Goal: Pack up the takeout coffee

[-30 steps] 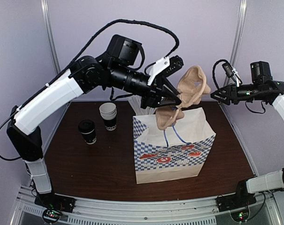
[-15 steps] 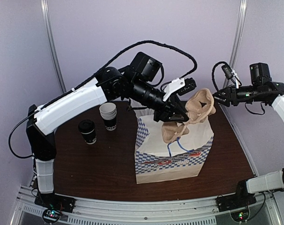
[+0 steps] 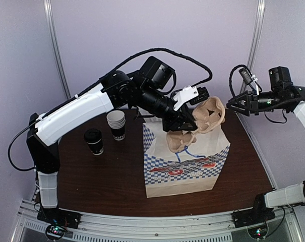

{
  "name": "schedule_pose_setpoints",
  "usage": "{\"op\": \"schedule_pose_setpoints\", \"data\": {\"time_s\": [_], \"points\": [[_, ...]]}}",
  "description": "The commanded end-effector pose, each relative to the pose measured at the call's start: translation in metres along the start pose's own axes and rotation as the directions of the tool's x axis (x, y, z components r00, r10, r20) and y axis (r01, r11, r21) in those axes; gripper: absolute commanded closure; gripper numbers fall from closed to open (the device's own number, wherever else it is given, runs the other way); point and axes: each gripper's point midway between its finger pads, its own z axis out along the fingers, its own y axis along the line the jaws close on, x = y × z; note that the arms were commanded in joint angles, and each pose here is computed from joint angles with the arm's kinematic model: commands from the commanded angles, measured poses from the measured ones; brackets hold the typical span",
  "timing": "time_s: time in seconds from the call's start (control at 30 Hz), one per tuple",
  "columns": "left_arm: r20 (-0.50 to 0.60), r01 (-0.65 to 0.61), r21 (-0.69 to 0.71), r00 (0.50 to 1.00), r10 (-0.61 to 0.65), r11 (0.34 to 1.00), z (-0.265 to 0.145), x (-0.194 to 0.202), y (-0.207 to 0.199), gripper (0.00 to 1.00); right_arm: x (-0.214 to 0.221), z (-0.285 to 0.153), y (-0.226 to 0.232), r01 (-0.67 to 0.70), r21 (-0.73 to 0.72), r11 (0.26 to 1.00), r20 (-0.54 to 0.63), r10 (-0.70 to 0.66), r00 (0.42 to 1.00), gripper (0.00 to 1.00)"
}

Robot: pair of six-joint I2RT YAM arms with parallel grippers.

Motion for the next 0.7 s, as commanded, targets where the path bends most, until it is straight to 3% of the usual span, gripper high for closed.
{"op": "schedule_pose_setpoints", "data": {"time_s": [0.0, 0.17, 0.33, 0.53, 0.67], "points": [[0.065, -0.039, -0.088, 0.997, 0.045, 0.995, -0.035, -0.028, 0.007, 0.75, -0.009, -0.032, 0.083, 0.213, -0.227, 0.950, 0.036, -0.210, 0.977, 0.41], [0.049, -0.019, -0.108, 0.999, 0.024, 0.994, -0.045, -0.023, 0.014, 0.75, 0.015, -0.046, 0.132, 0.299, -0.326, 0.897, -0.020, -0.322, 0.946, 0.41], [0.056, 0.027, -0.116, 0.998, -0.021, 0.993, -0.049, -0.021, 0.023, 0.75, 0.036, -0.031, 0.159, 0.344, -0.405, 0.847, -0.077, -0.407, 0.910, 0.42], [0.075, 0.078, -0.107, 0.995, -0.070, 0.991, -0.050, -0.022, 0.030, 0.76, 0.066, 0.004, 0.162, 0.373, -0.463, 0.804, -0.225, -0.514, 0.828, 0.41], [0.075, 0.101, -0.100, 0.993, -0.094, 0.990, -0.049, -0.021, 0.030, 0.76, 0.069, 0.037, 0.161, 0.435, -0.426, 0.793, -0.279, -0.573, 0.770, 0.43]]}}
